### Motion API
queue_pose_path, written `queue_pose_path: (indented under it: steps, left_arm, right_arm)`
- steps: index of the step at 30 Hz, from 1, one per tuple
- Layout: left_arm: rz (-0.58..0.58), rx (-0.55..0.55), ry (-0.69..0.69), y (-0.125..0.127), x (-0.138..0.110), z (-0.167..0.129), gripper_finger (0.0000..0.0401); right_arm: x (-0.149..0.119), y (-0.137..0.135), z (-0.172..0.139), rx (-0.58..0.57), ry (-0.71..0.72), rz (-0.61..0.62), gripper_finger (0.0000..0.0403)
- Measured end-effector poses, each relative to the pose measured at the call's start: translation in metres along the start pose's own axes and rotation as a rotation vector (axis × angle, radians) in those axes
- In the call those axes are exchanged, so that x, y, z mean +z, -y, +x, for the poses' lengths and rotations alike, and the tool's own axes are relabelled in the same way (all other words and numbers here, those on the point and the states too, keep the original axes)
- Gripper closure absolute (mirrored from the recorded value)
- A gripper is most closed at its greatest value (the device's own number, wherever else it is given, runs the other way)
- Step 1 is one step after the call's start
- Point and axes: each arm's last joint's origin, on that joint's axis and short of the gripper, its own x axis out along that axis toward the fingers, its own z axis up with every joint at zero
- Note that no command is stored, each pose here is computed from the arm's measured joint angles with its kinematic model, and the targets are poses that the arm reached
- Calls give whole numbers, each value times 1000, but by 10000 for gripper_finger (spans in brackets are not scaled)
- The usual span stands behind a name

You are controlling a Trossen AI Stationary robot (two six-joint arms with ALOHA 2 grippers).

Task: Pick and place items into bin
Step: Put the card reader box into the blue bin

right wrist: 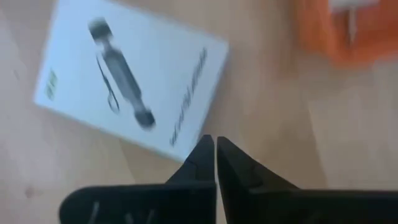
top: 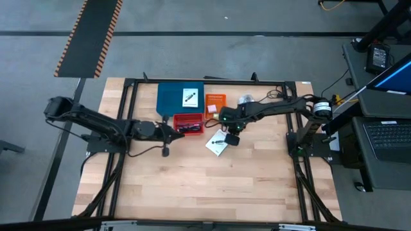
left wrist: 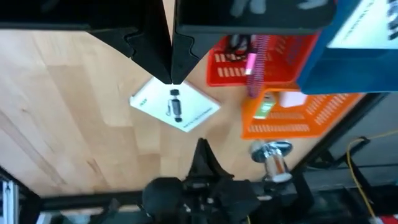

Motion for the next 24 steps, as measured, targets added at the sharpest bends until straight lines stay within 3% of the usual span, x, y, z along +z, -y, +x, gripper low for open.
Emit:
queue_pose_path:
  steps: [10, 24]
  left_arm:
    - [41, -47, -100, 23, 5, 33, 395]
    - [17, -44, -161, 29, -2, 46, 395]
  right_arm:
    - [-14, -16, 9, 6, -45, -19, 403]
    - [-11, -22, 13, -5, -5, -40, 403]
